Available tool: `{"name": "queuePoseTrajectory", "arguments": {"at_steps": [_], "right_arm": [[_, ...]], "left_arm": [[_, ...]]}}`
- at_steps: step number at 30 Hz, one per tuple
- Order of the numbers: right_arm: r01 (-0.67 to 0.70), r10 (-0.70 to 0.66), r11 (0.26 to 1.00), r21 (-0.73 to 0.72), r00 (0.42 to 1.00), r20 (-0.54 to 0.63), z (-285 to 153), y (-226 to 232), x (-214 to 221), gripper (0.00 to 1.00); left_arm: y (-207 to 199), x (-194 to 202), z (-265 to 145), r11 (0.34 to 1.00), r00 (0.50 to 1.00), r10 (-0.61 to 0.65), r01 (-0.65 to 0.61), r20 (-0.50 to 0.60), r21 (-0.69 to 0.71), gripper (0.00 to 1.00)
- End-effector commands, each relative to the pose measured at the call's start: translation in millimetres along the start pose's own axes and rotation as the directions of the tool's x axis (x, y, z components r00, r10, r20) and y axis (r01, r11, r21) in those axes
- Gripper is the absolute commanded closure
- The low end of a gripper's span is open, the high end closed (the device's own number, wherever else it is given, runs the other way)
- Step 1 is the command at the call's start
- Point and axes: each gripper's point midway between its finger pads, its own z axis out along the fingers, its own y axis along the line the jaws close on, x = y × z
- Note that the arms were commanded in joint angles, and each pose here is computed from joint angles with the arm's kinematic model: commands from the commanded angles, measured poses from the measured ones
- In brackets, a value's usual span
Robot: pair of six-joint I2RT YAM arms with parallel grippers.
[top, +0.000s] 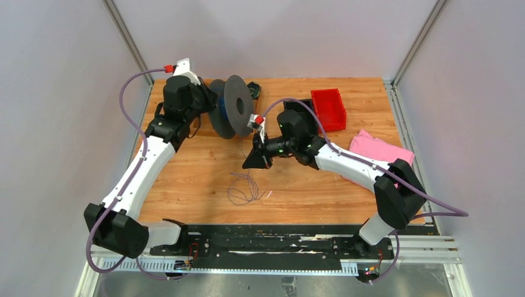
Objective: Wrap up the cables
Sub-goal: Wrap the cable around the cable reel.
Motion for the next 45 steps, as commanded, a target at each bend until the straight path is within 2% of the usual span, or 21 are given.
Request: {"name": "queuePoseTrajectory", "arguments": {"at_steps": [1, 7, 17, 28, 45], "right_arm": [[-0.018, 0.016, 0.999, -0.044, 0.999, -0.032, 4, 18, -11, 0.99], [-0.033, 0.030, 0.997, -0.070, 0.998, -0.048, 5, 30, -36, 0.99], [-0.001, 0.001, 1.000, -0.007, 0.999, -0.034, -10, 36, -85, 0.99], [-0.040, 0.035, 0.995, 0.090, 0.998, 0.058, -49, 14, -122, 0.99], [-0.066, 0.038, 0.975, 0.210, 0.990, 0.134, -109, -21, -140, 0.99]], "left_arm": [[-8, -35, -5, 0.993, 0.984, 0.110, -0.104, 0.142, -0.049, 1.00], [-16, -27, -4, 0.975, 0.965, 0.219, -0.211, 0.147, -0.067, 1.00], [-44, -3, -5, 0.904, 0.892, 0.427, -0.424, 0.145, -0.051, 1.00], [-61, 18, -10, 0.785, 0.776, 0.608, -0.619, 0.166, 0.017, 1.00], [-80, 35, -22, 0.604, 0.620, 0.754, -0.784, 0.216, 0.143, 1.00]]}}
